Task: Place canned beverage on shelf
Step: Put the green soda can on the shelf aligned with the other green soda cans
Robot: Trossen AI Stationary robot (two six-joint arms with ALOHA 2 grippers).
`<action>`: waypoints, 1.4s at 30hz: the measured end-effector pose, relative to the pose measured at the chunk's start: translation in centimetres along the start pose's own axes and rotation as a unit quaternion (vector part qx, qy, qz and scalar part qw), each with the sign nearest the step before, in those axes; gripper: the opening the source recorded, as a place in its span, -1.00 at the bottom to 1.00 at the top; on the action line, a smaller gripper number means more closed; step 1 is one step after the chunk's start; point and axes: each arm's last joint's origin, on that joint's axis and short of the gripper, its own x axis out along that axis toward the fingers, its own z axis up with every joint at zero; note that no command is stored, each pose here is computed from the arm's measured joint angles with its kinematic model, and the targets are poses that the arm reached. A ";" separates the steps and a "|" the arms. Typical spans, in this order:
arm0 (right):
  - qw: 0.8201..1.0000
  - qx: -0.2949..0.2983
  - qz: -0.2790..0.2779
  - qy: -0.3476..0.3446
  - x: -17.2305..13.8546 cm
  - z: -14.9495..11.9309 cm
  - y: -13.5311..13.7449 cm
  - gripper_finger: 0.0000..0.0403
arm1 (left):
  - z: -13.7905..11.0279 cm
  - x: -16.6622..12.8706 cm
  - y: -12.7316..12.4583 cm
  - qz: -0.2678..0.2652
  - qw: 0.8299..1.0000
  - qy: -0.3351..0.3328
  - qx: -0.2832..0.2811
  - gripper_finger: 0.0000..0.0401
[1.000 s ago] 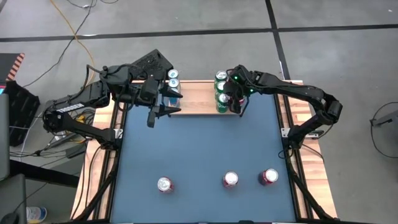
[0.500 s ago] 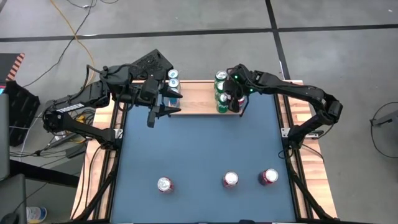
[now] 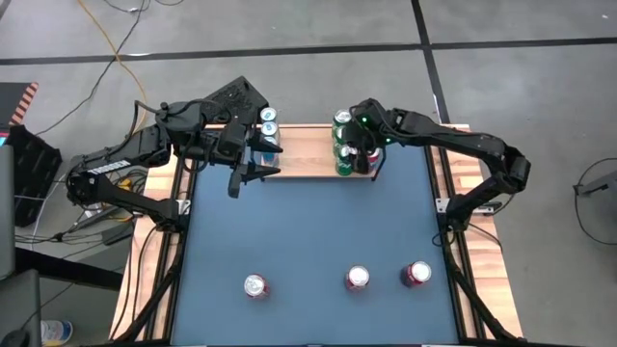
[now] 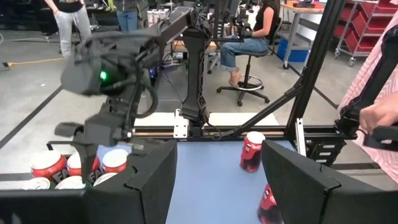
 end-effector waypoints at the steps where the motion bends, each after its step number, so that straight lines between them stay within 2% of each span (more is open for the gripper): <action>1: 1.000 -0.003 0.000 -0.002 -0.4 0.4 -0.1 0.51 | 0.0 0.0 0.0 0.000 1.000 0.000 0.000 0.09; 4: 0.999 -0.032 0.015 0.008 -1.7 1.5 0.9 0.45 | 0.0 0.0 0.0 0.000 1.000 0.001 0.000 0.09; 6: 0.997 -0.065 0.021 0.026 -2.5 1.8 2.1 0.32 | -0.1 0.0 0.0 0.000 1.000 0.007 -0.004 0.09; 10: 0.990 -0.107 0.065 0.068 -2.7 1.5 4.4 -0.22 | -0.2 0.0 0.0 0.000 1.000 0.011 -0.005 0.09; 13: 0.986 -0.107 0.076 0.104 -2.3 0.9 4.6 -0.74 | -0.3 0.0 0.0 0.000 1.000 0.013 -0.005 0.09; 15: 0.987 -0.099 0.069 0.109 -2.2 0.7 4.1 -0.93 | -0.3 0.0 0.0 0.005 1.000 0.014 -0.005 0.09; 20: 0.991 -0.078 0.055 0.098 -2.2 0.7 3.2 -0.87 | -0.3 0.0 0.1 0.022 1.000 0.013 -0.004 0.09; 26: 0.991 -0.075 0.057 0.096 -1.9 0.7 3.0 -0.98 | -0.3 0.0 0.1 0.023 1.000 0.014 -0.009 0.09; 42: 0.986 -0.083 0.075 0.125 0.8 0.5 3.1 -1.00 | -0.3 0.0 0.1 0.024 1.000 0.016 -0.012 0.09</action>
